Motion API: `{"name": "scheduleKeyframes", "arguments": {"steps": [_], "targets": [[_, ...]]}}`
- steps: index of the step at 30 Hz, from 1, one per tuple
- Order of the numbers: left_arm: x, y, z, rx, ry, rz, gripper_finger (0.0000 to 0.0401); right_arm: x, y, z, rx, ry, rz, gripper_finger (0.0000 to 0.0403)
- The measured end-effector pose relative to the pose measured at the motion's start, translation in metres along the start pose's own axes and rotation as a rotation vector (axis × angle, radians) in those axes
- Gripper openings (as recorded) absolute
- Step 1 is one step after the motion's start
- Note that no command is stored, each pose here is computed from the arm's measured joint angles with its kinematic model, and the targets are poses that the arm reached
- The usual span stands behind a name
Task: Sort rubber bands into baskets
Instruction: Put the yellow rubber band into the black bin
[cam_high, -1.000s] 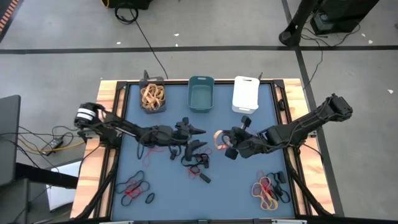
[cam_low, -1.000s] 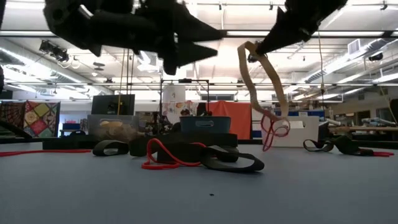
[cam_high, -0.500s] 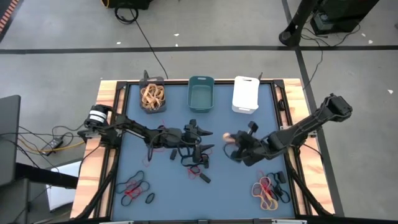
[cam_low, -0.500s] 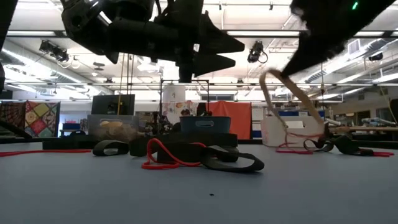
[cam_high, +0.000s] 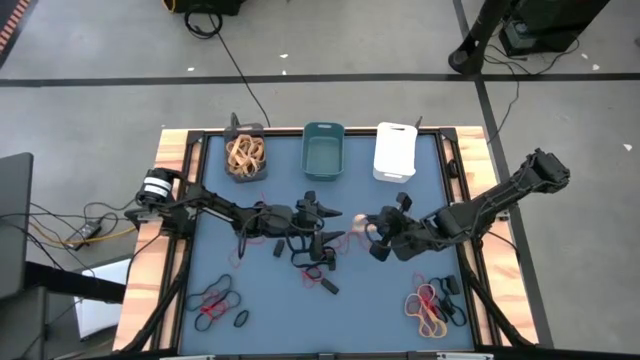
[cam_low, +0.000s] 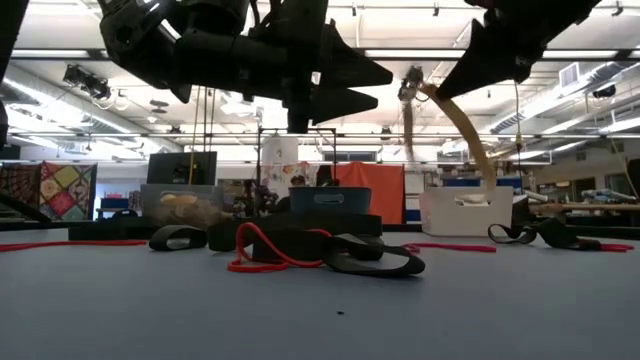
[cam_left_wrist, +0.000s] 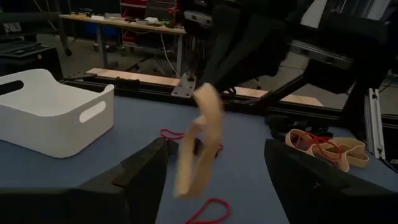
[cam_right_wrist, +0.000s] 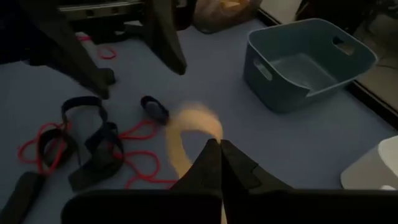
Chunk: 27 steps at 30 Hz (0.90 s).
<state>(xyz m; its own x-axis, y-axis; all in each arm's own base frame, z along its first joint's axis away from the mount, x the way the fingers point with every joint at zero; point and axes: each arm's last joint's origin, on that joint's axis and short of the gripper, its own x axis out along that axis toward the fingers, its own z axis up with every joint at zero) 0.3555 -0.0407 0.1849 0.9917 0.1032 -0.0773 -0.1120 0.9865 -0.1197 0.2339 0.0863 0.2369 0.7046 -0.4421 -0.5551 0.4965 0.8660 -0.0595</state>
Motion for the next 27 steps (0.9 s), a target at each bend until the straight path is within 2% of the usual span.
{"name": "scheduleKeyframes", "arguments": {"steps": [6,13,20,23,27], "targets": [[0.0,0.001,0.0,-0.042,-0.001,0.001,0.027,0.0,0.001,0.001,0.007,-0.008,0.014,0.0002],[0.003,-0.001,0.006,-0.028,-0.023,-0.003,0.027,0.001,0.002,0.006,-0.011,-0.037,0.027,0.0002],[0.029,-0.006,0.01,0.017,-0.043,-0.005,0.0268,0.004,0.003,0.013,-0.03,-0.079,0.038,0.0002],[0.038,-0.006,0.007,0.018,-0.043,0.001,0.0245,0.004,0.003,0.014,-0.032,-0.089,0.038,0.0002],[0.04,-0.003,0.007,-0.007,-0.049,0.018,0.0169,0.002,0.004,0.013,-0.045,-0.1,0.027,0.0002]]}}
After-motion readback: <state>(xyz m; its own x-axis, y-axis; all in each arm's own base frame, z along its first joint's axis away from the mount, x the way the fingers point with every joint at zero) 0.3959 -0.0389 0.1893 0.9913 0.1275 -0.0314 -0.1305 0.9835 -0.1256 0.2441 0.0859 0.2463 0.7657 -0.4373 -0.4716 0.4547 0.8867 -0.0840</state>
